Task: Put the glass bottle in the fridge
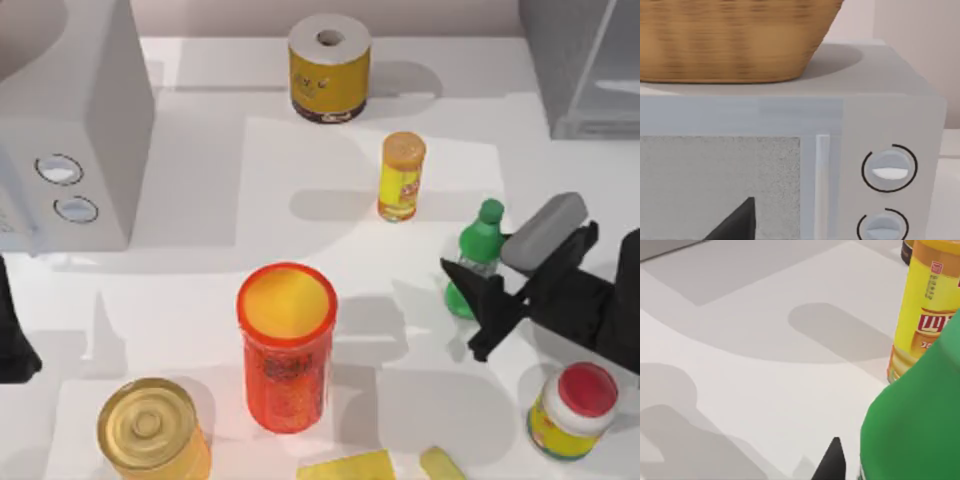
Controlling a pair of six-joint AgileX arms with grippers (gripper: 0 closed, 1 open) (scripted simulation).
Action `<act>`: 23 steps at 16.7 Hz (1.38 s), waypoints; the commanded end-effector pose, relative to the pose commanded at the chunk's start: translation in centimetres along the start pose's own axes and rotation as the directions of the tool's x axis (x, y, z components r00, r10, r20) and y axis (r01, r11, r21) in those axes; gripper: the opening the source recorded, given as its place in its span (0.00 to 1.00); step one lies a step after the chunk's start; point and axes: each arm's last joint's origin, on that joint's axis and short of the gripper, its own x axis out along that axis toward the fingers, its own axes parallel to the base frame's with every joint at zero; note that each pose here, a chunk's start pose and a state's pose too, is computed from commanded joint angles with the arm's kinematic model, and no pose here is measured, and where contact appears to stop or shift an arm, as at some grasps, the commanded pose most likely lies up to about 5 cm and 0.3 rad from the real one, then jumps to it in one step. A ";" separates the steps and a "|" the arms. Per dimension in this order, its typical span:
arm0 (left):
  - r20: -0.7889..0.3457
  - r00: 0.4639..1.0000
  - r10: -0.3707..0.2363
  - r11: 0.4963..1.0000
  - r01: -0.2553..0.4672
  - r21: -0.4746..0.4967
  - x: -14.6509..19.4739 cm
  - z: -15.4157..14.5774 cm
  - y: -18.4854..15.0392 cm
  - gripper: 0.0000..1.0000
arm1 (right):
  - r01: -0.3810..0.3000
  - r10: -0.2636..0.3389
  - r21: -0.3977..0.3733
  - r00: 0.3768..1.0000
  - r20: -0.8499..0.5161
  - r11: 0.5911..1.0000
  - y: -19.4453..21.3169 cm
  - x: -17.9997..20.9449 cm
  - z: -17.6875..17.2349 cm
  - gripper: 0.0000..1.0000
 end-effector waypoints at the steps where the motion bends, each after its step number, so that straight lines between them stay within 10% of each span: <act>1: 0.000 1.000 0.000 1.000 0.000 0.000 0.0 0.0 0.0 1.00 | 0.000 0.000 0.000 1.000 0.000 1.000 0.0 0.0 0.0 0.01; 23: 0.000 1.000 0.000 1.000 0.000 0.000 0.0 0.0 0.0 1.00 | -0.001 0.001 0.004 1.000 -0.003 1.000 -7.1 -8.1 2.7 0.01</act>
